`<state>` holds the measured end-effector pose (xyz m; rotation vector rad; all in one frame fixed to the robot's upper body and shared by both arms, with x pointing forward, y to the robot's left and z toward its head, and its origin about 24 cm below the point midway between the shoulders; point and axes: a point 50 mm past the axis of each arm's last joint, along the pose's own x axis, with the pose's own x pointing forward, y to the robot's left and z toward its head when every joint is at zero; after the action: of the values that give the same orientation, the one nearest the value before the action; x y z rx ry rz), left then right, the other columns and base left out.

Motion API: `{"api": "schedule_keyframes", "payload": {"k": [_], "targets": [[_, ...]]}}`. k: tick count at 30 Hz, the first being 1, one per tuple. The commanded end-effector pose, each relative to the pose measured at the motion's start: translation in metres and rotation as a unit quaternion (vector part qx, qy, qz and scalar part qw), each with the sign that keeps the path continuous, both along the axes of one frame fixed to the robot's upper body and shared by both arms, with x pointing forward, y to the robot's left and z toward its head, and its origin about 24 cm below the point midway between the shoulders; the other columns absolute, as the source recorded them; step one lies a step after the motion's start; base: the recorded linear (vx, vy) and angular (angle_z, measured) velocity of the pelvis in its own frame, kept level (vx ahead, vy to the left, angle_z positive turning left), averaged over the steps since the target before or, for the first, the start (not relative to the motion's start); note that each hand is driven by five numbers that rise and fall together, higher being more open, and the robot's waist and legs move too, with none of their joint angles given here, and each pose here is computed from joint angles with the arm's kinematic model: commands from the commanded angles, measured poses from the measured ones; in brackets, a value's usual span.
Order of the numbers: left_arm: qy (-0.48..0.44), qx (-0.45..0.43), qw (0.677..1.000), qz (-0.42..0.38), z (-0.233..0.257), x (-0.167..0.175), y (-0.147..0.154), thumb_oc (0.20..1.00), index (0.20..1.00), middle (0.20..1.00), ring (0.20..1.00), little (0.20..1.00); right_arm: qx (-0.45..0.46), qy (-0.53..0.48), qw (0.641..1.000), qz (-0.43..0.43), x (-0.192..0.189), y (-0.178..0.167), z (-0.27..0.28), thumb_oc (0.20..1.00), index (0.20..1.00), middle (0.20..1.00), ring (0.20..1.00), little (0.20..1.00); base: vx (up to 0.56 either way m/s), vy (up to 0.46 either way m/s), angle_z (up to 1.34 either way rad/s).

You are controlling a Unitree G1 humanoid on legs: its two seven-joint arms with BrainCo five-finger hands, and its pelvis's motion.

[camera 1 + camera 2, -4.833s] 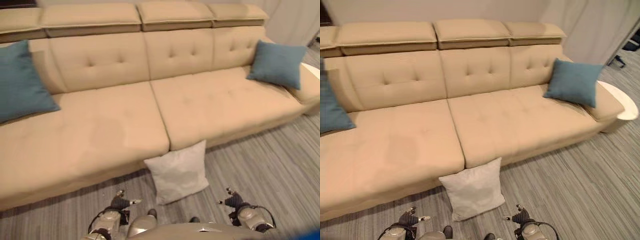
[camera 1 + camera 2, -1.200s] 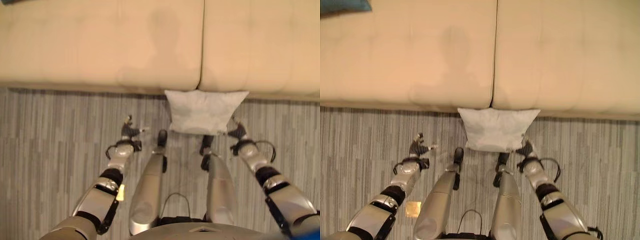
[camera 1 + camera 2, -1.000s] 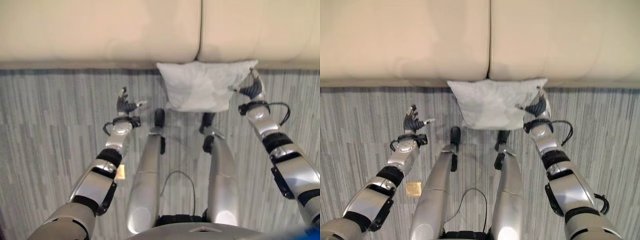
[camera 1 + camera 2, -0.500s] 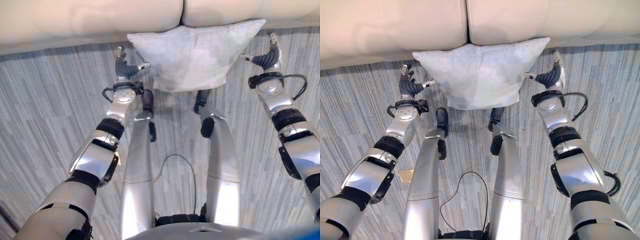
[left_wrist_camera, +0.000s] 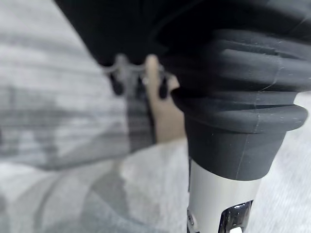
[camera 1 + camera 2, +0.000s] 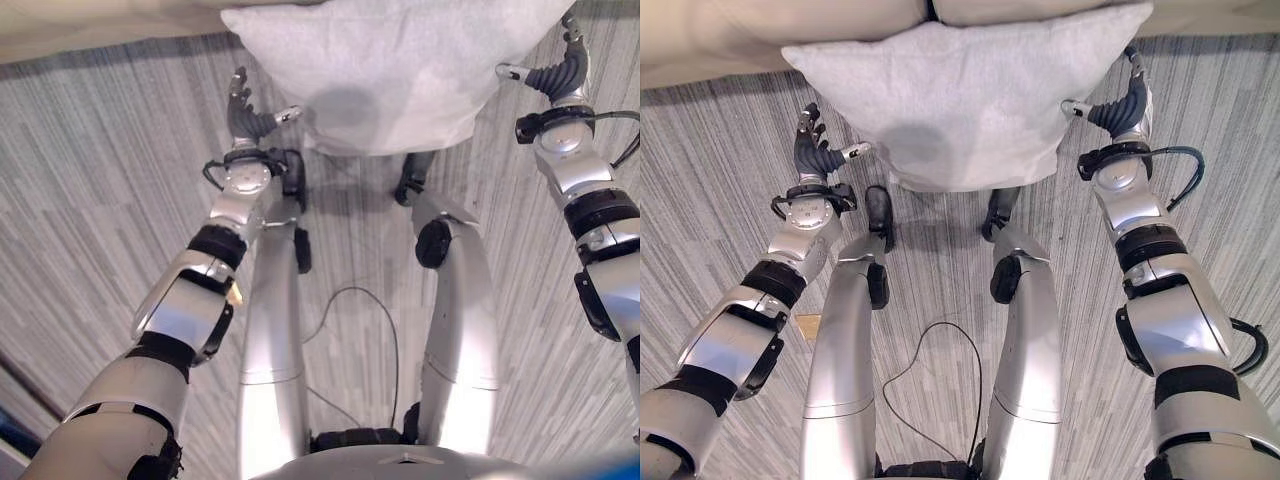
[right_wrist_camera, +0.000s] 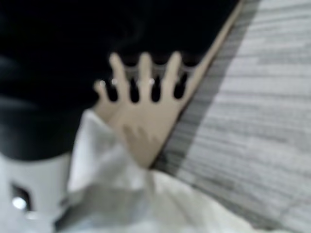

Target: Pick up all the scattered cushions and arrange them neatly on the sofa.

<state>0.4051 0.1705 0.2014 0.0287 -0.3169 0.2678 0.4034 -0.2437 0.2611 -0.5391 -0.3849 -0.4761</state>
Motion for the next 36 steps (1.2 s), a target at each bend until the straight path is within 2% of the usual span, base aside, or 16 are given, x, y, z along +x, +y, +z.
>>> {"api": "schedule_keyframes", "payload": {"k": [1,4,11,12,13,14,18,19,20,21,22,23,24,29,36], "targets": [[-0.026,-0.013,0.999,0.021,0.006,-0.003,0.009,1.0,1.0,1.0,1.0,1.0,-0.012,0.007,1.0,0.012,0.0,0.002,-0.009,1.0,1.0,1.0,1.0,1.0,0.02,-0.054,-0.01],[-0.041,-0.012,0.999,0.012,0.017,-0.001,0.0,1.0,1.0,1.0,1.0,1.0,-0.002,0.0,1.0,0.018,0.002,0.007,-0.004,1.0,1.0,1.0,1.0,1.0,0.01,-0.012,0.0],[-0.082,0.003,0.997,-0.008,0.052,0.002,-0.024,1.0,1.0,1.0,1.0,1.0,-0.017,-0.009,0.997,0.076,0.011,0.051,0.014,1.0,1.0,1.0,1.0,1.0,0.0,0.0,0.0],[-0.088,0.004,0.996,-0.012,0.057,0.002,-0.028,1.0,1.0,1.0,1.0,1.0,-0.02,-0.012,0.996,0.089,0.013,0.062,0.017,1.0,1.0,1.0,1.0,1.0,0.0,0.0,0.0],[-0.099,-0.001,0.995,-0.019,0.065,0.002,-0.035,1.0,1.0,1.0,1.0,1.0,-0.015,-0.019,0.993,0.12,0.014,0.087,0.021,1.0,1.0,1.0,1.0,1.0,0.01,0.001,-0.03],[-0.1,-0.005,0.995,-0.02,0.066,0.002,-0.037,1.0,1.0,1.0,1.0,1.0,-0.014,-0.019,0.991,0.128,0.014,0.094,0.021,1.0,1.0,1.0,1.0,1.0,0.01,0.007,-0.04],[-0.116,-0.065,0.99,-0.048,0.071,-0.002,-0.057,1.0,1.0,1.0,1.0,1.0,-0.011,-0.031,0.977,0.212,0.009,0.16,0.025,1.0,1.0,1.0,1.0,1.0,0.0,0.014,-0.02],[-0.116,-0.065,0.99,-0.047,0.071,-0.002,-0.057,1.0,1.0,1.0,1.0,1.0,-0.011,-0.031,0.977,0.213,0.009,0.16,0.025,1.0,1.0,1.0,1.0,1.0,0.01,0.043,0.02],[-0.127,-0.102,0.985,-0.057,0.075,-0.005,-0.061,1.0,1.0,1.0,1.0,1.0,0.01,-0.031,0.972,0.234,0.006,0.174,0.023,1.0,1.0,1.0,1.0,1.0,0.0,0.0,0.0],[-0.132,-0.125,0.981,-0.068,0.077,-0.006,-0.065,1.0,1.0,1.0,1.0,1.0,0.01,-0.033,0.968,0.248,0.004,0.182,0.024,0.925,0.925,0.925,0.925,0.925,0.01,0.036,0.0],[-0.142,-0.143,0.977,-0.077,0.081,-0.008,-0.067,1.0,1.0,1.0,1.0,1.0,0.019,-0.036,0.964,0.262,0.002,0.19,0.025,0.561,0.561,0.561,0.561,0.561,0.0,0.0,0.0],[-0.145,-0.152,0.974,-0.081,0.083,-0.009,-0.067,0.934,0.934,0.934,0.934,0.934,0.019,-0.038,0.961,0.274,-0.001,0.197,0.026,0.31,0.31,0.31,0.31,0.31,0.0,0.0,0.0],[-0.154,-0.155,0.972,-0.083,0.086,-0.011,-0.066,0.216,0.216,0.216,0.216,0.216,0.025,-0.043,0.958,0.283,-0.003,0.2,0.027,0.2,0.2,0.2,0.2,0.2,0.0,0.0,0.0],[-0.201,-0.185,0.958,-0.087,0.099,-0.022,-0.053,0.2,0.2,0.2,0.2,0.2,0.025,-0.079,0.947,0.311,-0.012,0.204,0.041,0.2,0.2,0.2,0.2,0.2,0.0,0.0,0.0],[-0.229,-0.183,0.954,-0.071,0.102,-0.029,-0.033,0.2,0.2,0.2,0.2,0.2,0.026,-0.119,0.943,0.308,-0.018,0.188,0.058,0.2,0.2,0.2,0.2,0.2,0.01,0.008,-0.02]]}}
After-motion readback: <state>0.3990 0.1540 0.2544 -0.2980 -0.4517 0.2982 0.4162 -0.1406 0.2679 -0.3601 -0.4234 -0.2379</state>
